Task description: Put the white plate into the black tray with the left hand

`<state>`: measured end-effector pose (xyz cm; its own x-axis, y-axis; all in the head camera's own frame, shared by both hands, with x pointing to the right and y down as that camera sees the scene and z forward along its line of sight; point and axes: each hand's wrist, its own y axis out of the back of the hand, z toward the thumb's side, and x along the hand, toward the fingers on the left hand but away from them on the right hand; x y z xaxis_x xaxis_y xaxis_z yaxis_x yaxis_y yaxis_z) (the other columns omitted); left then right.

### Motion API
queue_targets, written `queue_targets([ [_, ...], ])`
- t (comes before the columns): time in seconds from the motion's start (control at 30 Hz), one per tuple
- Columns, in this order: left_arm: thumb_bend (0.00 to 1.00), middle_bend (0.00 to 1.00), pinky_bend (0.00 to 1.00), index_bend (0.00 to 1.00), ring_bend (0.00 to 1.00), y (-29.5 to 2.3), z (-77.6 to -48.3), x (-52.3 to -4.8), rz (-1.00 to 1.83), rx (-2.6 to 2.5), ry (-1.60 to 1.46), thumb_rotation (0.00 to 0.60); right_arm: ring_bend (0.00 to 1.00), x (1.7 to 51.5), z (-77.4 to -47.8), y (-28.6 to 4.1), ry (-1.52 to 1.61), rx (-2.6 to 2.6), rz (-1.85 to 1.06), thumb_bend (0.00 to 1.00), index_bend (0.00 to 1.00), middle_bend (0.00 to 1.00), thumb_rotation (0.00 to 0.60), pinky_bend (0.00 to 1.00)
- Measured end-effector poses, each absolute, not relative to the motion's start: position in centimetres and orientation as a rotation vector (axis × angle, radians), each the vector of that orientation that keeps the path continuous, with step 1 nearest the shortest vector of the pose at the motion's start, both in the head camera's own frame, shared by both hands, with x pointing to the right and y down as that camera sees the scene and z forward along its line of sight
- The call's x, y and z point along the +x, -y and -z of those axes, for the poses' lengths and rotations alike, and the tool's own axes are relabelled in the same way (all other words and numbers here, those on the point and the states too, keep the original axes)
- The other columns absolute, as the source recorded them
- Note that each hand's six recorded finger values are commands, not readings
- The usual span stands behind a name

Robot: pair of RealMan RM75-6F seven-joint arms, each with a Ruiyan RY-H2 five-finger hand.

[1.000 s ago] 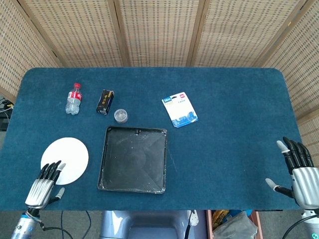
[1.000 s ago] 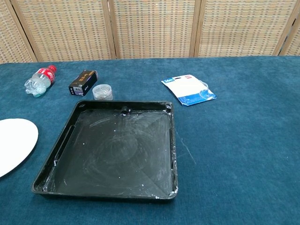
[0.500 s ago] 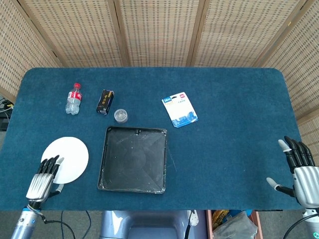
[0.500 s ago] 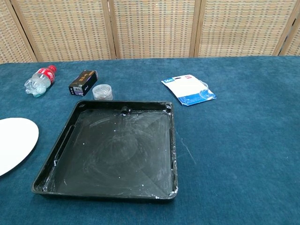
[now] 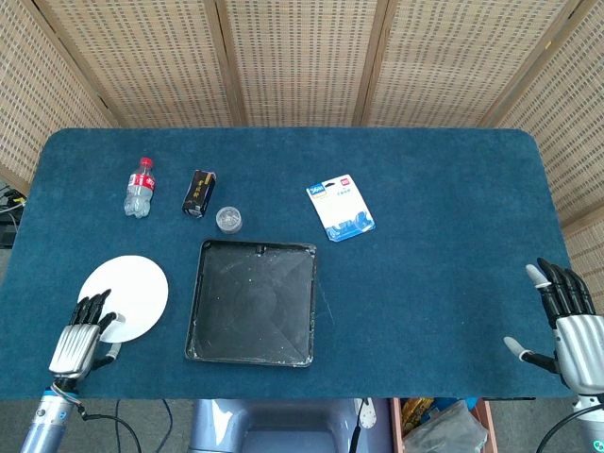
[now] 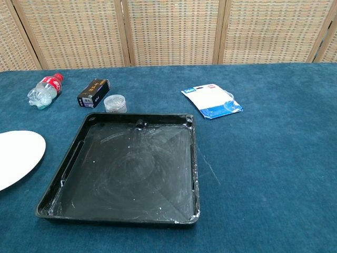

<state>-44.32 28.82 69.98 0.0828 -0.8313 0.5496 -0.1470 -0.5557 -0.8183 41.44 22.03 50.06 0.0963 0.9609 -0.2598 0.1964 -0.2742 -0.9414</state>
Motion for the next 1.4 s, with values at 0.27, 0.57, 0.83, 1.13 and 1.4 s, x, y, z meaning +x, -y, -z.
queue_targets([
  [0.27,0.46,0.0,0.0,0.58,0.0,-27.7,-69.0,-44.0,1.439,-1.788,-1.075,0.6,0.0,41.4,-50.1,-22.0,1.168,-1.604,-1.247,0.0,0.0,0.0,0.6,0.0],
  [0.57,0.48,0.0,0.0,0.66,0.0,-25.1,-67.3,-44.0,1.336,-1.776,-1.237,0.6,0.0,41.3,-50.2,-22.1,1.164,-1.608,-1.246,0.0,0.0,0.0,0.6,0.0],
  [0.83,0.48,0.0,0.0,0.69,0.0,-22.0,-64.3,-43.2,1.15,-1.736,-1.39,0.6,0.0,41.1,-50.3,-22.1,1.161,-1.608,-1.249,0.0,0.0,0.0,0.6,0.0],
  [1.13,0.48,0.0,0.0,0.69,0.0,-17.8,-59.5,-39.1,0.89,-1.761,-1.463,0.6,0.0,41.1,-50.5,-22.1,1.156,-1.603,-1.258,0.0,0.0,0.0,0.6,0.0],
  [1.4,0.48,0.0,0.0,0.69,0.0,-16.1,-58.0,-31.3,0.705,-1.859,-1.295,0.6,0.0,41.1,-50.8,-22.1,1.151,-1.594,-1.268,0.0,0.0,0.0,0.6,0.0],
])
